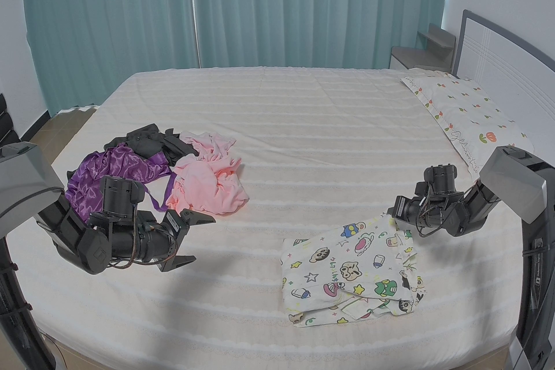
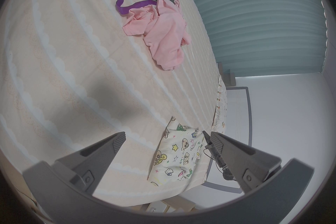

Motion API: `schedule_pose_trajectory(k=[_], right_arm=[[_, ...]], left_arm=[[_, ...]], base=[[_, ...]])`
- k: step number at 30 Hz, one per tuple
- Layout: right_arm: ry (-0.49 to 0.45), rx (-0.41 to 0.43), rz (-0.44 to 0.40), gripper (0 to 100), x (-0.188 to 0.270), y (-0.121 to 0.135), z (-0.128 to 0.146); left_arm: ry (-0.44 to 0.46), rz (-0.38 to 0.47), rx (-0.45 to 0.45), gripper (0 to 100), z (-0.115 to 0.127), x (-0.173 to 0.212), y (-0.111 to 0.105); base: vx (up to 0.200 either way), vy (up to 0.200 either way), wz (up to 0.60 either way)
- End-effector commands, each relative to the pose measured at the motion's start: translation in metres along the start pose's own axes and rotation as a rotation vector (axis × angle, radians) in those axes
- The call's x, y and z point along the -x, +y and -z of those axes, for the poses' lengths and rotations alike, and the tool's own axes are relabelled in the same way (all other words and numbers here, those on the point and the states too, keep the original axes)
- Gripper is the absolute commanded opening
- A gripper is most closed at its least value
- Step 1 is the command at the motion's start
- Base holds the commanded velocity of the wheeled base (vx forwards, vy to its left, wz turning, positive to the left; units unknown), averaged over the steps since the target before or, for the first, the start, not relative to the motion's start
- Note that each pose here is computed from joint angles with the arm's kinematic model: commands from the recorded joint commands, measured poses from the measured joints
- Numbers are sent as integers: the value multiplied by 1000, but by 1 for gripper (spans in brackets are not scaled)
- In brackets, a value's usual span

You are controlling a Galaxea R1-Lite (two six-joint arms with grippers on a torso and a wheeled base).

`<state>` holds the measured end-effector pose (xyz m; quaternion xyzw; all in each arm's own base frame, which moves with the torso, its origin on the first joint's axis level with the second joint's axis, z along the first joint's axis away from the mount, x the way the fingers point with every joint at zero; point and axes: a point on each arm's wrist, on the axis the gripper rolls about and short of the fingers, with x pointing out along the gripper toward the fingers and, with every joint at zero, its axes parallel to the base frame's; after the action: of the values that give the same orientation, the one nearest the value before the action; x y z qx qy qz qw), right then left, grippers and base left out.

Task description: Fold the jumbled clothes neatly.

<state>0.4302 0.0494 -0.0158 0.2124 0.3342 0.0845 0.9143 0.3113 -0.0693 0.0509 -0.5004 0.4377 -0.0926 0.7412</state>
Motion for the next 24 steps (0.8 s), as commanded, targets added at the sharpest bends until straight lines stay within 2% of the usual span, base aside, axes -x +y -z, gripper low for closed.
schedule_pose_trajectory(k=[1, 10, 11, 19, 24], right_arm=[[3, -3, 5, 0, -5, -2, 1], [-2, -1, 23, 0, -4, -3, 0], [-2, -6, 35, 100, -4, -5, -2], [2, -11, 67, 100, 4, -5, -7], [14, -32, 96, 100, 39, -12, -7]], left_arm=[[1, -2, 1, 100, 0, 0, 1], [0, -1, 0, 100, 0, -1, 0], [0, -1, 0, 100, 0, 0, 0], [-1, -1, 1, 100, 0, 0, 0], [-2, 0, 2, 100, -1, 0, 0]], base=[[0, 0, 0], [0, 0, 0], [0, 0, 0], [0, 0, 0], [0, 0, 0]])
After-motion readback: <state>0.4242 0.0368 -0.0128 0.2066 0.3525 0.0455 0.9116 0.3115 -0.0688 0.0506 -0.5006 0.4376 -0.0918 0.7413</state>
